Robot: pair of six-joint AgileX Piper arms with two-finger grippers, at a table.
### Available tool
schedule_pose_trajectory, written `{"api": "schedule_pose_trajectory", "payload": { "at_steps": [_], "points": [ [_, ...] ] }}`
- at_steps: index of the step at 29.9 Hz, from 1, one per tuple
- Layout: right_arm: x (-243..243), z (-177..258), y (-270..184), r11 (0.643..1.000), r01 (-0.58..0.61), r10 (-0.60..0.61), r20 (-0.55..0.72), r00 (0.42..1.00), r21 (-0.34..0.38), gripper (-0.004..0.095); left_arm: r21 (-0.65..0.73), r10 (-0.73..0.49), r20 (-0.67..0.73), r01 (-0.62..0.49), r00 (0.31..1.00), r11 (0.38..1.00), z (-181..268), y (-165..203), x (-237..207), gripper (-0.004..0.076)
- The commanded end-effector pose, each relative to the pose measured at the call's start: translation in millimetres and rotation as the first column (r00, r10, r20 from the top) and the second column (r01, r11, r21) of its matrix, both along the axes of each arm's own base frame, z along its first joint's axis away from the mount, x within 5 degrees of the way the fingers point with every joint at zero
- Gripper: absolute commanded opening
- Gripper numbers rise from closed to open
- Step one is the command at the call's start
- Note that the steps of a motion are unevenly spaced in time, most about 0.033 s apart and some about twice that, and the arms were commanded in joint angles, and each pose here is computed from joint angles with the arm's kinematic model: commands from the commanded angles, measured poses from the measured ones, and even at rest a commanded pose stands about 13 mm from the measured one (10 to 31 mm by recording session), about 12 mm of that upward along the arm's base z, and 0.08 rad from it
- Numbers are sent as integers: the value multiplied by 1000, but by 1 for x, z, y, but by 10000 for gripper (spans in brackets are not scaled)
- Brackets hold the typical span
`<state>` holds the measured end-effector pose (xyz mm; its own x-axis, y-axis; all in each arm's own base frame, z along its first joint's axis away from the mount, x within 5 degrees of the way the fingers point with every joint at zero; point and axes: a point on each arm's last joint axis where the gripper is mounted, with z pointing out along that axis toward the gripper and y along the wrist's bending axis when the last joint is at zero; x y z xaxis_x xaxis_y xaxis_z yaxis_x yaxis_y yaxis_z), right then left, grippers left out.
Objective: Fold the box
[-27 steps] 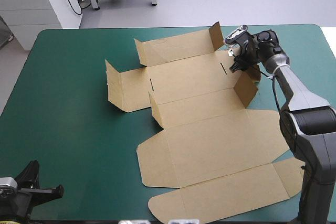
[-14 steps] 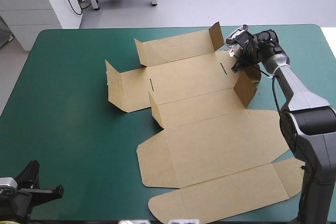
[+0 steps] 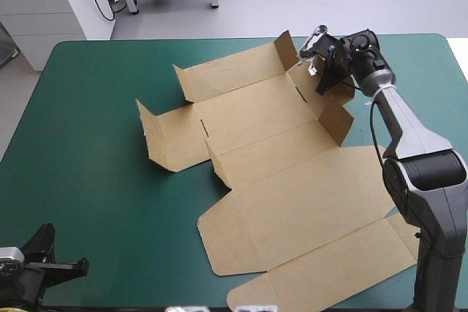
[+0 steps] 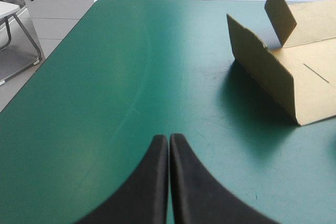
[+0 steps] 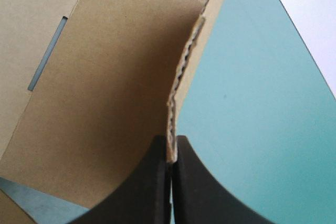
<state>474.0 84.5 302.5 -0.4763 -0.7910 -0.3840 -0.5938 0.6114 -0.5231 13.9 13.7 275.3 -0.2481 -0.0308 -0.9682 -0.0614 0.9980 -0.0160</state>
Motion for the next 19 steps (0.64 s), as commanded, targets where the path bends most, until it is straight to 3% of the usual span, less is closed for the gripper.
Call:
{"api": "schedule_pose_trajectory", "payload": {
  "at_steps": [1, 8, 12, 19],
  "points": [
    [-18, 41, 22, 992, -110, 115, 80, 990, -63, -19, 1, -13, 101, 13, 995, 1000, 13, -1, -3, -8],
    [-39, 58, 59, 971, -207, 219, 93, 971, -121, -13, 1, -13, 101, 13, 995, 1000, 13, -1, -3, -8],
    [-60, 78, 73, 949, -250, 273, 106, 956, -193, -6, 1, -13, 101, 13, 995, 1000, 13, -1, -3, -8],
    [-84, 102, 95, 931, -311, 343, 174, 923, -189, 1, 1, -13, 101, 13, 995, 1000, 13, -1, -3, -8]
  ]
}}
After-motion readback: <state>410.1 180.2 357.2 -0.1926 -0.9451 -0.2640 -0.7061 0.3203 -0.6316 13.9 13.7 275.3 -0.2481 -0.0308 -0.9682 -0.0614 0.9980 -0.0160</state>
